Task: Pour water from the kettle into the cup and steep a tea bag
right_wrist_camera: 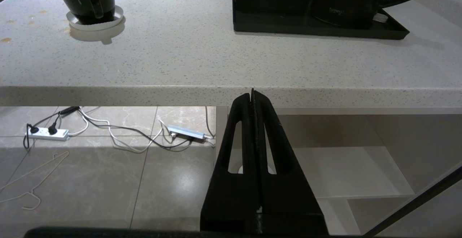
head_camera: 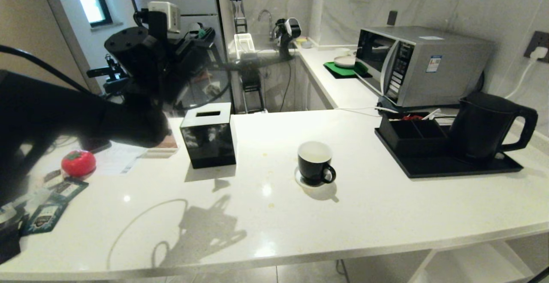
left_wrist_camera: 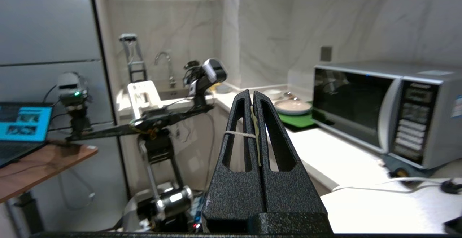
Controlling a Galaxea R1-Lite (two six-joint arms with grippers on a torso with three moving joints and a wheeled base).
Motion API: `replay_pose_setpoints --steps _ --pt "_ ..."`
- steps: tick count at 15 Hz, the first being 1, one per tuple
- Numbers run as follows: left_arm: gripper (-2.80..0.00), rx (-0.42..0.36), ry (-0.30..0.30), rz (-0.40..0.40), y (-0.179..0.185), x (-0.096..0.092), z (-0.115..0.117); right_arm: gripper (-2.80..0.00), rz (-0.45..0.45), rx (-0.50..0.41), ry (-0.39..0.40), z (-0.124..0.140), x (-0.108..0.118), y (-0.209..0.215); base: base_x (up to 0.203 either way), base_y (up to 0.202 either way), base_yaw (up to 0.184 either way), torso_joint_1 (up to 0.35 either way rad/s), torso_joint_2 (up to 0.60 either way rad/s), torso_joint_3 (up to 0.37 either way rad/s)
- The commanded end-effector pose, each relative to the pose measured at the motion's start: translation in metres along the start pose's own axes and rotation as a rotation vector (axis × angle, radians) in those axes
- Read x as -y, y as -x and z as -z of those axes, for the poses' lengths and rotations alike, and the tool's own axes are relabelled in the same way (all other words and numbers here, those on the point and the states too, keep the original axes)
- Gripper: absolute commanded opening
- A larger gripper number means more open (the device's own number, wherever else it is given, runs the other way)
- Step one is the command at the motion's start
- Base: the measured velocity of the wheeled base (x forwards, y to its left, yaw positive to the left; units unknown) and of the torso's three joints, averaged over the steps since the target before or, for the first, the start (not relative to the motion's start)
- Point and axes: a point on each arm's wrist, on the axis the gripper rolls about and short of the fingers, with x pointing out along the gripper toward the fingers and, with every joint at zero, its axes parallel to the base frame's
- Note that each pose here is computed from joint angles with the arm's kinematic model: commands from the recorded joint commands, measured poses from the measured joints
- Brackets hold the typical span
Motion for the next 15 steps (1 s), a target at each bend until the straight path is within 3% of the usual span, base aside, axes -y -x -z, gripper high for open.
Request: replay_pose_setpoints --steps 1,7,15 --pt "-2.80 -0.017 -0.004 -0.018 0.002 -0.006 0.006 -2.80 -0.001 -0.001 0.001 0.000 0.000 0.000 0.000 0.000 0.000 0.000 0.00 0.000" --pt "-2.80 -0.086 -0.020 -0.103 0.014 -0.023 0.023 -2.80 -0.001 -0.002 0.001 0.000 0.000 0.000 0.000 0.000 0.000 0.000 0.00 0.000" --pt "-2.80 -0.146 -0.046 -0.117 0.014 -0.032 0.050 -2.80 -0.001 -0.001 0.001 0.000 0.000 0.000 0.000 0.000 0.000 0.000 0.00 0.000"
